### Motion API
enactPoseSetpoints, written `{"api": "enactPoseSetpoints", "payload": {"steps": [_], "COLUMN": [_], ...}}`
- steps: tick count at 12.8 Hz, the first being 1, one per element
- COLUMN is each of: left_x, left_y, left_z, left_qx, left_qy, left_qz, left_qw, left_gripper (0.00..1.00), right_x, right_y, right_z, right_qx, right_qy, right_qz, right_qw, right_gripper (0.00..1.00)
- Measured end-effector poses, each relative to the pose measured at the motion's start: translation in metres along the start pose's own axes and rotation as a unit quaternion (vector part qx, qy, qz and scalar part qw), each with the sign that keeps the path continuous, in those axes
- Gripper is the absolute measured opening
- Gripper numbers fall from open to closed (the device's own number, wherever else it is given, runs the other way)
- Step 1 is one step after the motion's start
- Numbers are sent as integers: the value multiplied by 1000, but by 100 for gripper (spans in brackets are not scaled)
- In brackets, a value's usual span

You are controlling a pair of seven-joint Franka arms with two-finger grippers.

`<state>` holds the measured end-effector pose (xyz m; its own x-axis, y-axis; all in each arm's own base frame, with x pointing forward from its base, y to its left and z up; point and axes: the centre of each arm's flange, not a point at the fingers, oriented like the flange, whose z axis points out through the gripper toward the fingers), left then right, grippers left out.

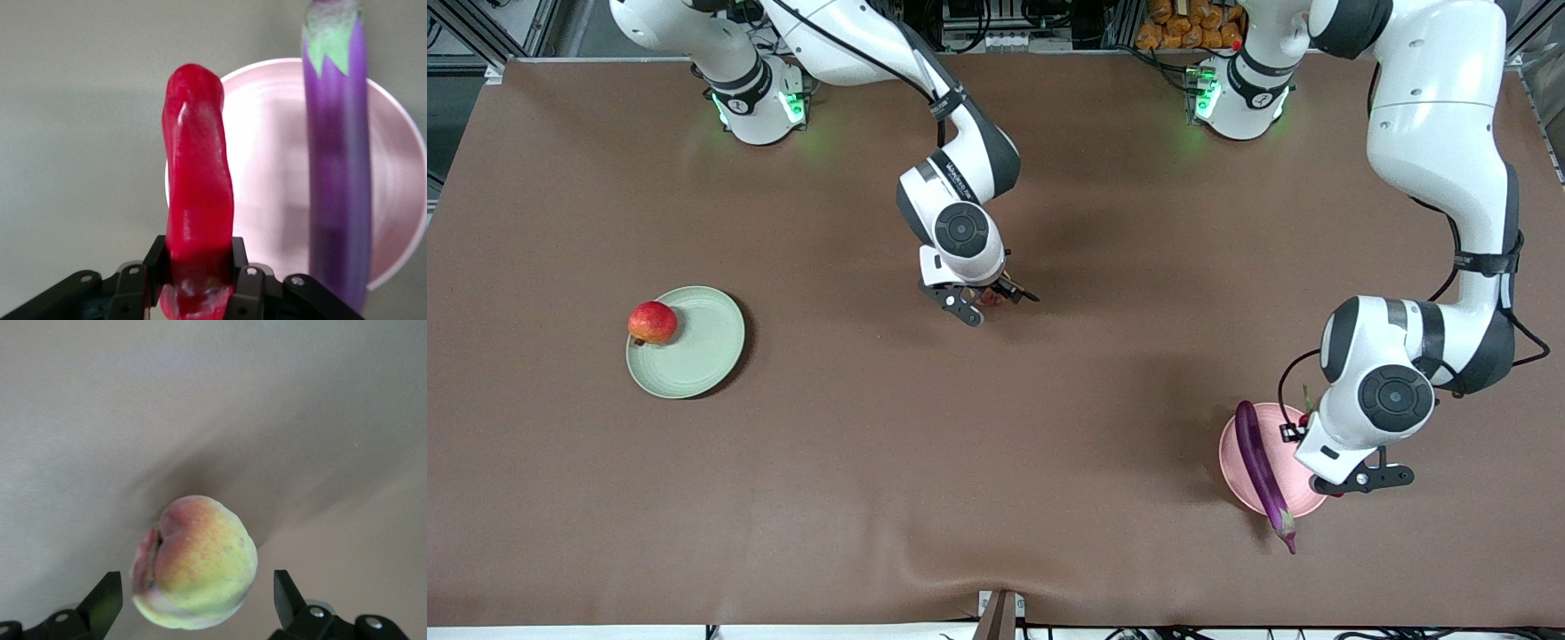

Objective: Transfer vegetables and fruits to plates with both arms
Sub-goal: 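Lower the chili onto the pink plate while the right gripper lifts the peach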

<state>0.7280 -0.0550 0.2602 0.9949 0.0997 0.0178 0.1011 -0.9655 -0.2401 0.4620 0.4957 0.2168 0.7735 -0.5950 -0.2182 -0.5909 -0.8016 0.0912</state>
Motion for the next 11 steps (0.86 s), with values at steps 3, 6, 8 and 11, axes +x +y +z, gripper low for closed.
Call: {"api": "enactPoseSetpoints", "payload": {"steps": [3, 6, 8, 11], "left_x": [4, 1, 0, 0], "left_y": [-4, 11, 13, 12], "left_z": [23, 47, 55, 55], "left_qx": [-7, -10, -12, -13], "left_qy": [8, 0, -4, -4], "left_qz": [2, 10, 10, 8], "left_qw": [1000, 1000, 1000, 1000], "left_gripper": [42, 42, 42, 47], "right_x": [4, 24, 60, 144], "right_y": [0, 1, 7, 45], "right_z": [10, 2, -13, -65], "right_qx": [2, 7, 9, -32], "right_qy": [5, 11, 16, 2], "right_qz": [3, 17, 32, -1], "right_qw": [1000, 1000, 999, 999], "right_gripper": [88, 81, 81, 81]}}
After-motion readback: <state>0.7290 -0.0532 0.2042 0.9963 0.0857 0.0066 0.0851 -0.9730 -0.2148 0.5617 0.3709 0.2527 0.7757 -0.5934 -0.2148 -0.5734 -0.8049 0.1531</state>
